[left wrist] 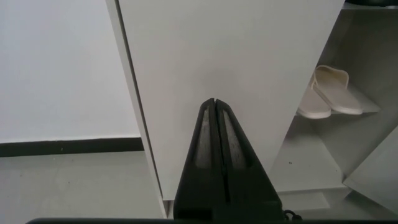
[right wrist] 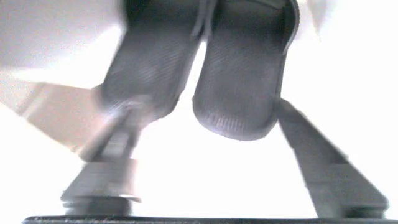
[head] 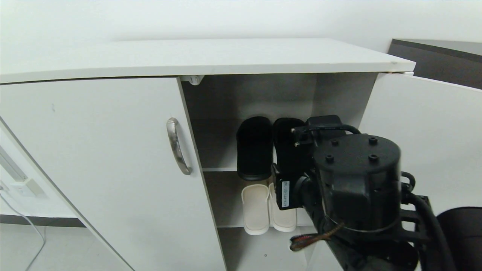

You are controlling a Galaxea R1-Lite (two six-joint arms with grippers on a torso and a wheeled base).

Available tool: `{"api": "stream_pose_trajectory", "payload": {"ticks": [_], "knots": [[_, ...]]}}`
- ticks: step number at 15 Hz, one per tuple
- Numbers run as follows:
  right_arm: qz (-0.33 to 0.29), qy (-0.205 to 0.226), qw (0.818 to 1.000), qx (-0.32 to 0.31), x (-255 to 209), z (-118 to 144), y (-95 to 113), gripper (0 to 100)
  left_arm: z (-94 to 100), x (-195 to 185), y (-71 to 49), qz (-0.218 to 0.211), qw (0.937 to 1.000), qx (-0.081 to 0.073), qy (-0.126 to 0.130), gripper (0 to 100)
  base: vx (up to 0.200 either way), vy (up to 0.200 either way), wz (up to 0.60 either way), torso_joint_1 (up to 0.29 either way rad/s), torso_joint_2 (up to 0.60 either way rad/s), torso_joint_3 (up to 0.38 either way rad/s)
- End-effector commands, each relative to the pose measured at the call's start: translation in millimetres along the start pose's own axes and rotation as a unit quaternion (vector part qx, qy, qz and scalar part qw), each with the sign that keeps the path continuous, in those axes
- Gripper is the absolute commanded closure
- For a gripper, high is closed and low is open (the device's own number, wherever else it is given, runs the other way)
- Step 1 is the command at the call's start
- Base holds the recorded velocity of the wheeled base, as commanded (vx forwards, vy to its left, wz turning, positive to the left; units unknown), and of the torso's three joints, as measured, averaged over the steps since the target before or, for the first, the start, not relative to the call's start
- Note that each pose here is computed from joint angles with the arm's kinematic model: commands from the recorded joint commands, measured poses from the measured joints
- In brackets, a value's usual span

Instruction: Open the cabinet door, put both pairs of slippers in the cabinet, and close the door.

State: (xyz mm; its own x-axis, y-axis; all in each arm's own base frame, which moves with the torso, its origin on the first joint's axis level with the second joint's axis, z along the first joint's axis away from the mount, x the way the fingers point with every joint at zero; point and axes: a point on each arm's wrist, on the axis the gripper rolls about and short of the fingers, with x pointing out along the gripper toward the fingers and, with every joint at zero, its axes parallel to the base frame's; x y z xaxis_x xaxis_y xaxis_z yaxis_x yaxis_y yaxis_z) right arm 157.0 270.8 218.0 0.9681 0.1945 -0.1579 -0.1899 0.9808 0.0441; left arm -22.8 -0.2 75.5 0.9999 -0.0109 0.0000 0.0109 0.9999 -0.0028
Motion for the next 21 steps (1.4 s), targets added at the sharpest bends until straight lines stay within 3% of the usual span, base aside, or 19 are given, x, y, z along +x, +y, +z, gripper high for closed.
{"api": "stream_pose_trajectory", "payload": {"ticks": [1, 8, 21], "knots": [[0.01, -0.003, 1.0, 0.003, -12.7, 3.3, -6.7, 100, 0.0, 0.0, 0.0, 0.0, 1.0, 0.0, 0.0, 100, 0.0, 0.0, 0.0, 0.0, 0.0, 0.0], [0.008, 0.004, 1.0, -0.006, -1.7, -13.9, 3.2, 100, 0.0, 0.1, 0.0, 0.0, 1.0, 0.0, 0.001, 100, 0.0, 0.0, 0.0, 0.0, 0.0, 0.0], [0.001, 0.011, 1.0, -0.018, -0.3, -20.6, -1.4, 100, 0.0, 0.1, 0.0, 0.0, 1.0, 0.0, 0.001, 100, -0.2, 0.0, 0.0, 0.001, 0.0, 0.003]]}}
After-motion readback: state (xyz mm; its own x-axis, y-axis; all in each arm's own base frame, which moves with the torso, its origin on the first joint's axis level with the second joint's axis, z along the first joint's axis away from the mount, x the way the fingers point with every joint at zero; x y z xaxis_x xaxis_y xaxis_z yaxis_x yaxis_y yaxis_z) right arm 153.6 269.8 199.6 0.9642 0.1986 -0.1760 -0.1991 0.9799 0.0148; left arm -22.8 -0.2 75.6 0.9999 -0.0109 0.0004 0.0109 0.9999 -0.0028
